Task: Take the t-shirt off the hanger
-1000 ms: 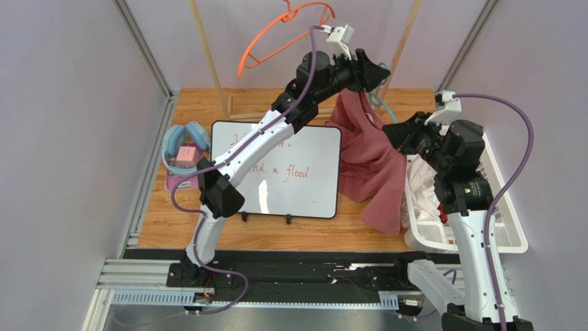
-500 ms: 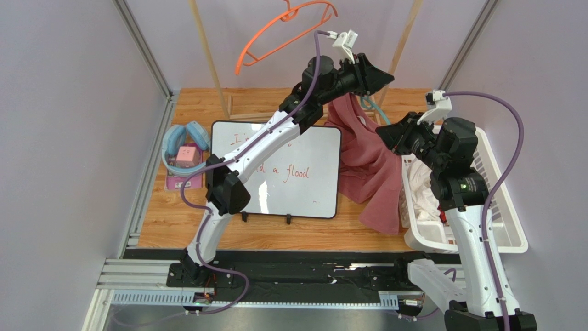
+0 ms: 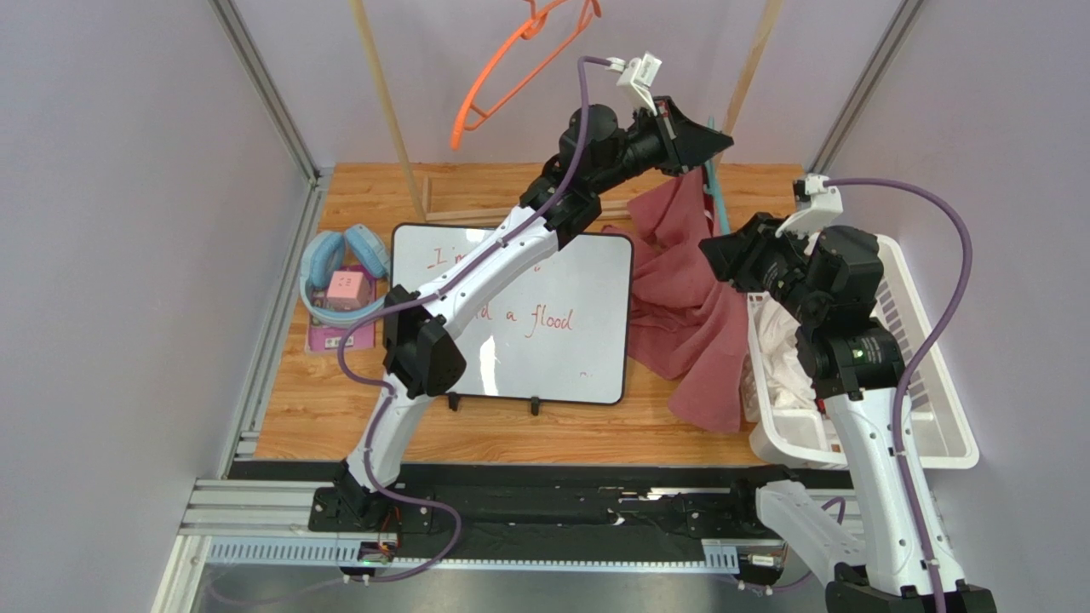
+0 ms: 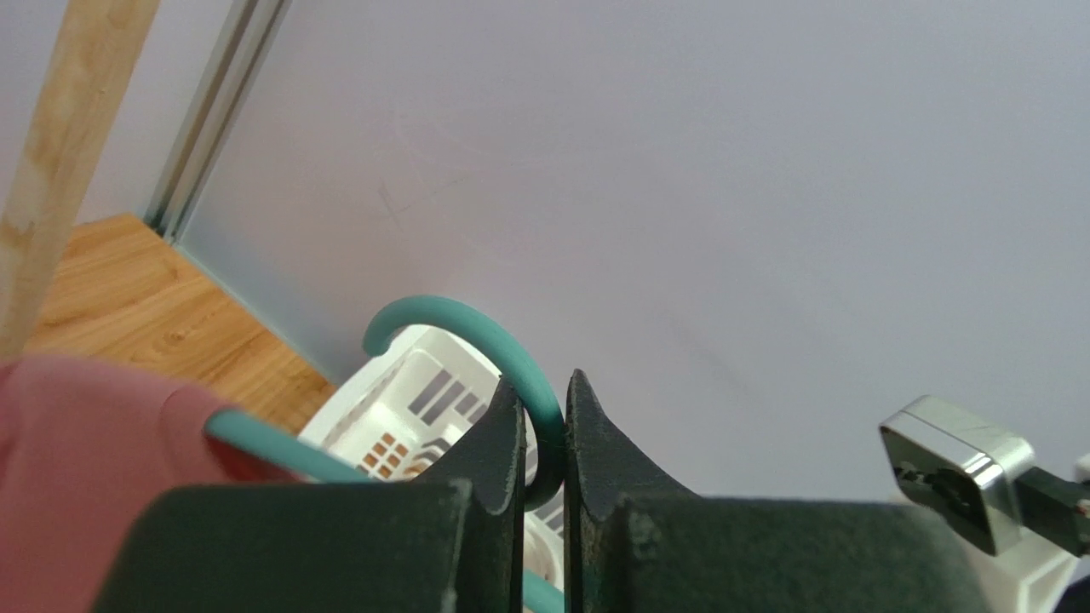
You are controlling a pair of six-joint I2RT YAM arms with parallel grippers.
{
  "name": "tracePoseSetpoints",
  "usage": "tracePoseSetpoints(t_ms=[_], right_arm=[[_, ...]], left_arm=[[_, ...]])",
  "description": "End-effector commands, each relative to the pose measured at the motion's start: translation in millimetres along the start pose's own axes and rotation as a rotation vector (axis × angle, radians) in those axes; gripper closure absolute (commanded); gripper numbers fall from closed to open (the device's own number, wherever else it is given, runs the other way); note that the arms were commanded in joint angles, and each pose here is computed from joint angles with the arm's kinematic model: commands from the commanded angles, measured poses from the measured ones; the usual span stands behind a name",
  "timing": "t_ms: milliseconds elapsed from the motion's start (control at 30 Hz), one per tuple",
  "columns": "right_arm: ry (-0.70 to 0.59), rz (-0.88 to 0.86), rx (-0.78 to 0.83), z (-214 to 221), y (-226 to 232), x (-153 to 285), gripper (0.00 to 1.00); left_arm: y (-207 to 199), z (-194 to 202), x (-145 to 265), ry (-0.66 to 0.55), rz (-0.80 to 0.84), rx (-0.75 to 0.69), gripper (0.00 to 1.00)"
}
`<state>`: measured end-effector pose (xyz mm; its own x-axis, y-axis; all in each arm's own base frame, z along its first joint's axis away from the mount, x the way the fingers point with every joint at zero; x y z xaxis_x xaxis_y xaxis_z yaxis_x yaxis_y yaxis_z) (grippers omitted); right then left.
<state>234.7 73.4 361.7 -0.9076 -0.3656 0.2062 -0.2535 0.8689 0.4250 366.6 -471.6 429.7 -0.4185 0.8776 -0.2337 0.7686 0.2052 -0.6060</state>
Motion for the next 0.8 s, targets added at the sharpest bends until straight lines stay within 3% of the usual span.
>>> tracePoseSetpoints(t_ms=[0,200,533,767], right_arm=[[-0.025,0.079,-0.024,0,-8,5,0.56],[-0.026,0.026,-0.097,34,-11,12,0.32],[0.095,-0.031,-0.095,76,-16,15,0.29],[0.134,-0.113,-0.055,88,-9,16,0.07]], left_arm=[[-47,-38,9,-0.104,0.126,-0.002,1.0],[-48,-50,14,-0.119,0.083,-0.051,1.0],[-51,-59,14,-0.162,0.091,-0.043,1.0],[-49,-60,14,-0.175,0.079,-0.019,1.0]])
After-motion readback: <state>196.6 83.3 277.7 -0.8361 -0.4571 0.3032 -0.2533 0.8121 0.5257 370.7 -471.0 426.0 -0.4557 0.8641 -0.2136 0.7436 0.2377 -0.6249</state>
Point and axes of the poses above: each gripper's point midway between its finger pads, its own x axis back along the fingers, its own y axis along the line the jaws close on, z = x × y, the point moved 6 cm from there along x, back along the fingers, and after that the axes turned 1 degree about -x, right-handed, at the moved point
